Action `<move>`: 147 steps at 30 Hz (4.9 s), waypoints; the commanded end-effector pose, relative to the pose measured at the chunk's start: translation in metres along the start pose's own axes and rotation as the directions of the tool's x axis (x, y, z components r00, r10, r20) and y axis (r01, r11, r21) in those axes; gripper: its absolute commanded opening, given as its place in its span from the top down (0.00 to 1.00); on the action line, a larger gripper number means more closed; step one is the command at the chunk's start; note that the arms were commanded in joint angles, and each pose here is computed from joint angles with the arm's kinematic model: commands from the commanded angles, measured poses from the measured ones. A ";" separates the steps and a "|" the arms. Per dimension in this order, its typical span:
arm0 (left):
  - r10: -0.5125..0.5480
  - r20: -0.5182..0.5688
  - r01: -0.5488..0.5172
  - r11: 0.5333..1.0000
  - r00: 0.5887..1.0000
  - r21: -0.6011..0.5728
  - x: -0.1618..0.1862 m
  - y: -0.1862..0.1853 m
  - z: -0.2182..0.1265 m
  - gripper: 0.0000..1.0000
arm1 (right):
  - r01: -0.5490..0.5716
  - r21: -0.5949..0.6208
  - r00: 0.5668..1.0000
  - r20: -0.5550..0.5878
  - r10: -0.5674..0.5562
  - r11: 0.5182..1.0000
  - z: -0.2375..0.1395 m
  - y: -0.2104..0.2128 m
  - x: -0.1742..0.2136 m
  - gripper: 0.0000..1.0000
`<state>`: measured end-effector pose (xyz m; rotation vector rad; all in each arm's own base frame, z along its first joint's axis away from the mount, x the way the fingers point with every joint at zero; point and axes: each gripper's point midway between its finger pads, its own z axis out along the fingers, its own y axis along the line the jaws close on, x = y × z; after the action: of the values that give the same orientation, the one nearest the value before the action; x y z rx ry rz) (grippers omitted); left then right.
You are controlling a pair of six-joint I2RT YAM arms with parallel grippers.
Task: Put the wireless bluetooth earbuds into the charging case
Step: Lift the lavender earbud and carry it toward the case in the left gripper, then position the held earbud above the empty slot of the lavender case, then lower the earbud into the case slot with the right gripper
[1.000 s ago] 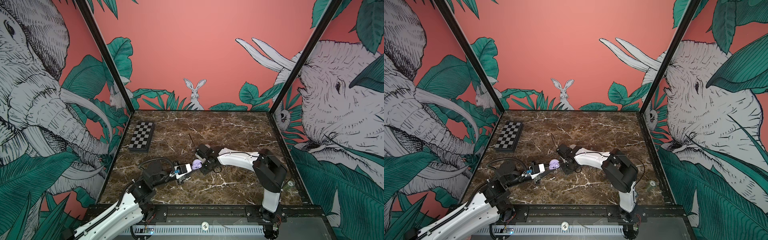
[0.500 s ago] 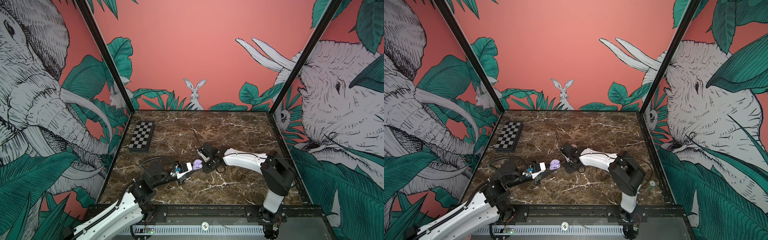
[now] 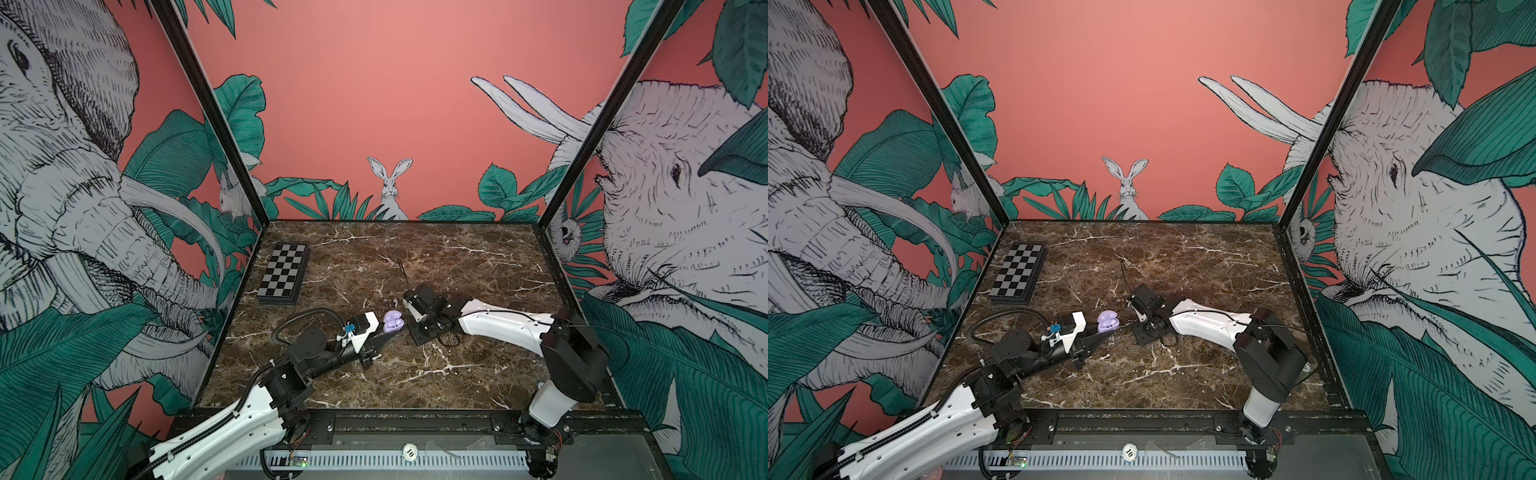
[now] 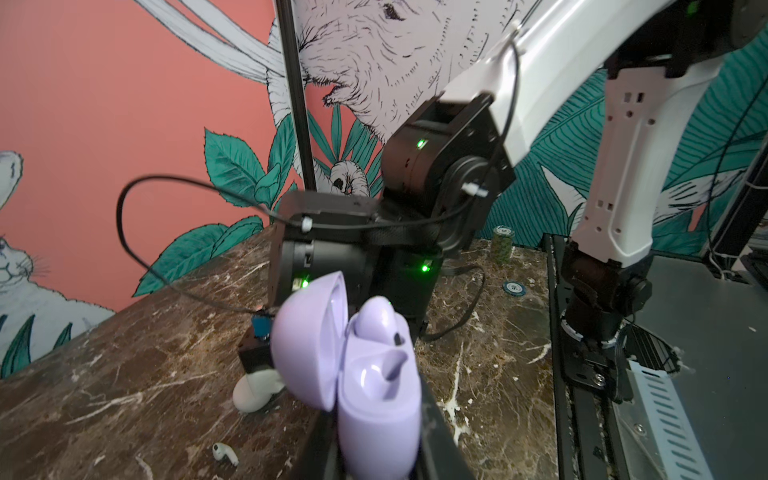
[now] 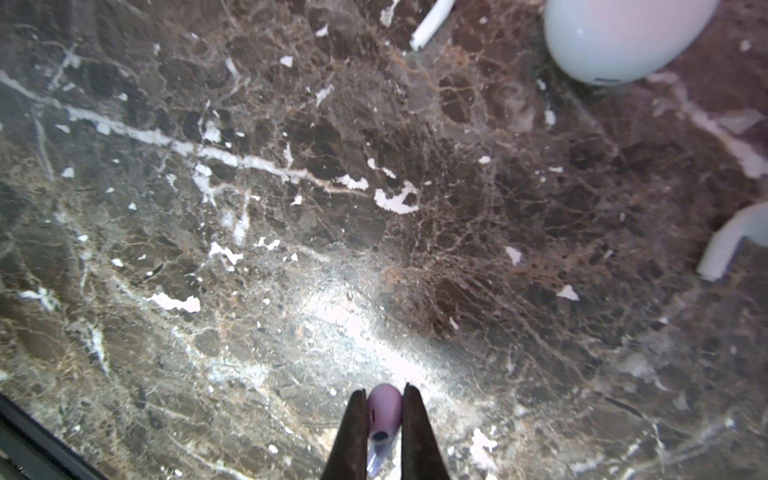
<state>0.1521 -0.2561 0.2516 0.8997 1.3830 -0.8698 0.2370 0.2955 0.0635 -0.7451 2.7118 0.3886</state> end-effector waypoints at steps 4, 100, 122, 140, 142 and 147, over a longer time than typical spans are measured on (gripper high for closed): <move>-0.073 0.055 0.078 0.992 0.996 -0.099 0.006 0.017 0.005 1.00 | -0.033 0.034 0.998 0.056 0.031 0.999 -0.015 -0.009 -0.006 0.91; -0.252 0.031 0.254 0.949 0.967 -0.186 0.046 0.037 0.038 1.00 | 0.023 -0.133 0.806 0.589 0.060 0.991 -0.148 0.087 -0.083 0.94; -0.273 0.065 0.281 0.947 0.960 -0.159 0.034 0.035 0.038 1.00 | 0.022 -0.117 0.809 0.585 0.051 0.993 -0.138 0.086 -0.078 0.95; -0.278 0.111 0.295 0.936 0.954 -0.193 0.025 0.041 0.032 1.00 | 0.047 -0.121 0.806 0.591 0.033 0.992 -0.140 0.089 -0.072 0.95; -0.280 0.110 0.297 0.935 0.954 -0.195 0.026 0.042 0.032 1.00 | 0.055 -0.123 0.806 0.592 0.029 0.991 -0.141 0.090 -0.071 0.95; -0.284 0.125 0.305 0.930 0.950 -0.206 0.023 0.044 0.030 1.00 | 0.063 -0.124 0.805 0.593 0.023 0.990 -0.142 0.091 -0.070 0.95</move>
<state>0.2016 -0.2687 0.1967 0.5550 1.6166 -0.9155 0.2222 0.3588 0.2384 -0.5334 2.0935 0.6901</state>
